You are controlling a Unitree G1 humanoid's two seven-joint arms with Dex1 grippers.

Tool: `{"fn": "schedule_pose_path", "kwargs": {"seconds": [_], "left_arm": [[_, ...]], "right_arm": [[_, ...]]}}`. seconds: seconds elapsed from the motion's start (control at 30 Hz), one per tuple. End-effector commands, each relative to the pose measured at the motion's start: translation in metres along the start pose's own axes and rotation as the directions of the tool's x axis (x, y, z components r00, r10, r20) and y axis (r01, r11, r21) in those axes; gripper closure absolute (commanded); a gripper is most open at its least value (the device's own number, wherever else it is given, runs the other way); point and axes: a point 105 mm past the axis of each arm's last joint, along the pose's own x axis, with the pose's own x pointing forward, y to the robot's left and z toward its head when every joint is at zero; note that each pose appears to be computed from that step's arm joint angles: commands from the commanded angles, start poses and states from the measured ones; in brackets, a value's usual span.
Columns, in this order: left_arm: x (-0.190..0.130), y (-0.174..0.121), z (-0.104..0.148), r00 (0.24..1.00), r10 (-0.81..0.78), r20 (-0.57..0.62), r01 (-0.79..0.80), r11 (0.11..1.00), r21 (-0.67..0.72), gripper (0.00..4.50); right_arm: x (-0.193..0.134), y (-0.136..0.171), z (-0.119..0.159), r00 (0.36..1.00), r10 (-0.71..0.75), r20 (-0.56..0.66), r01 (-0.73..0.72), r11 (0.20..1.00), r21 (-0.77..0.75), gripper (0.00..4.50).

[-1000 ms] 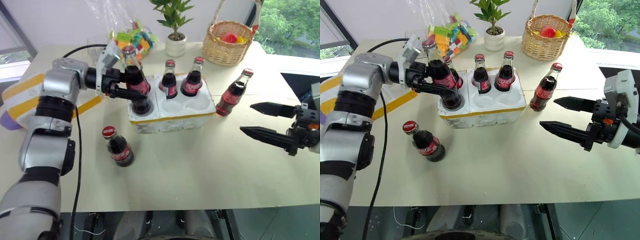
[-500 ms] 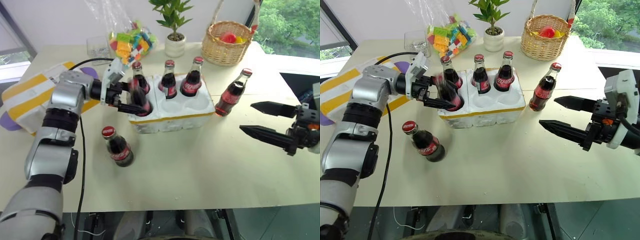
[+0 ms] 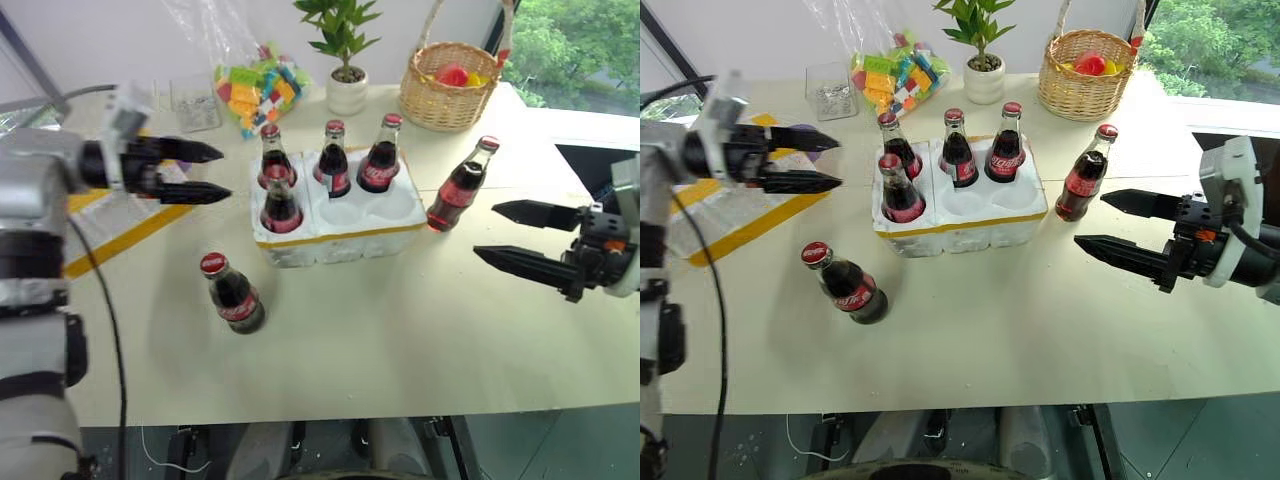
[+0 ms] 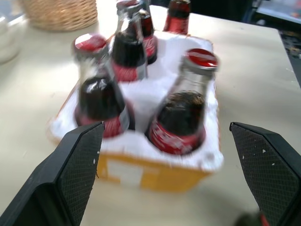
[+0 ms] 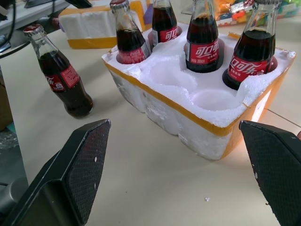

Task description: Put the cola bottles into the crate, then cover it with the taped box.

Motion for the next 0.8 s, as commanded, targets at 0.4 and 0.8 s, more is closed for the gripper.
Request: {"fn": "schedule_pose_path", "kwargs": {"seconds": [0.4, 0.8], "left_arm": [[-0.02, -0.105, -0.049, 0.954, -0.175, -0.242, 0.179, 0.984, -0.005, 0.03], [0.02, -0.098, -0.059, 0.987, -0.124, -0.102, 0.128, 0.991, 0.029, 0.03]], "right_arm": [[0.002, 0.01, 0.016, 0.974, 0.211, -0.078, -0.218, 0.972, -0.092, 0.0], [0.001, 0.011, 0.017, 0.98, 0.184, -0.075, -0.19, 0.978, -0.083, 0.0]]}}
